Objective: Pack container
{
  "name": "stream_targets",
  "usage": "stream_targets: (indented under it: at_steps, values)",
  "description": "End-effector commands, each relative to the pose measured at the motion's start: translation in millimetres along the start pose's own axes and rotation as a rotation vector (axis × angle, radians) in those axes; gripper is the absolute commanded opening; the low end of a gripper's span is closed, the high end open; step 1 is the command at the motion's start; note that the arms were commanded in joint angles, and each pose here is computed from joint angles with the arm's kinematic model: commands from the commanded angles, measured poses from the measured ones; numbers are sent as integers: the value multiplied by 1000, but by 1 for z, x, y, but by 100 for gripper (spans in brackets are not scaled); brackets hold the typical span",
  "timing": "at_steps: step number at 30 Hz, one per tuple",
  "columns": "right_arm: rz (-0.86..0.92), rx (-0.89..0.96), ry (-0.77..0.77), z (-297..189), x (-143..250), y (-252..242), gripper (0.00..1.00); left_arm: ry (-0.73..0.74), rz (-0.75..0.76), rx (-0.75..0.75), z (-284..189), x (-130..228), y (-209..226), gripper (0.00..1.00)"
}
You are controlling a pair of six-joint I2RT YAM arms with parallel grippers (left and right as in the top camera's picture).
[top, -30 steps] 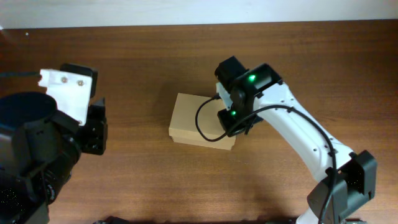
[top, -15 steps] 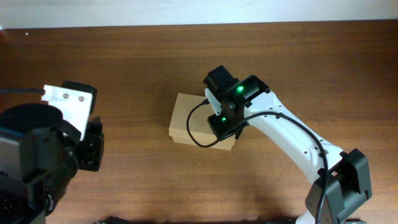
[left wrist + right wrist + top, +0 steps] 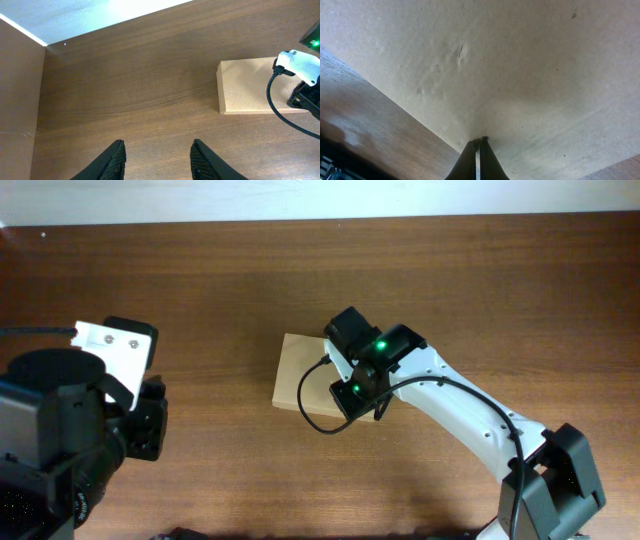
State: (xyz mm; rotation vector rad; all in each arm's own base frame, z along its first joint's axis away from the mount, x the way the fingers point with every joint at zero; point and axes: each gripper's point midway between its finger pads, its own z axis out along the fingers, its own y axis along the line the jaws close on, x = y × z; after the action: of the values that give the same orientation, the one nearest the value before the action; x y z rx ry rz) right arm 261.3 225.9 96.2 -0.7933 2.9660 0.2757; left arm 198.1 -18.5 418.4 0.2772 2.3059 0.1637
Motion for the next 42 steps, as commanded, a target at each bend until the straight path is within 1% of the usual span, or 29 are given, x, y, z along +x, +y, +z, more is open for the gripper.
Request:
stream_targets:
  at_steps: [1,3,10,12,13,15,19,22,23,26,29,35,37,39,42]
  values:
    - [18,33,93,17,20,-6,4,4,-15,-16,1,1,3,43]
    - [15,31,77,8,14,-4,4,1,-16,-16,1,0,3,43]
    - [-19,35,-106,-66,-38,9,4,-14,-20,-25,0,-3,4,44]
    - [-21,78,-155,-90,-48,5,4,-24,-23,-35,-1,-5,6,45]
    - [-21,98,-177,-102,-52,3,4,-29,-25,-47,-1,-5,9,48]
    - [-17,160,-228,-130,-58,-4,8,-59,-35,-78,-5,-10,15,48]
    - [5,290,-340,-190,-64,-20,11,-172,-75,-138,-18,-28,29,48]
    - [38,405,-427,-238,-60,-35,12,-256,-99,-200,-33,-38,43,49]
    - [69,457,-468,-260,-55,-43,13,-280,-102,-217,-39,-40,46,49]
    - [141,558,-541,-300,-39,-59,13,-332,-127,-259,-53,-41,57,49]
    - [186,591,-659,-337,-29,-64,13,-371,-155,-306,-68,-37,68,49]
    - [361,701,-862,-404,22,-88,13,-457,-215,-365,-104,-18,86,49]
    - [399,723,-922,-424,43,-93,13,-490,-234,-373,-117,-9,90,55]
    - [457,750,-995,-445,70,-101,13,-523,-254,-383,-131,1,95,59]
    - [557,775,-1105,-473,113,-111,13,-561,-317,-436,-152,25,109,64]
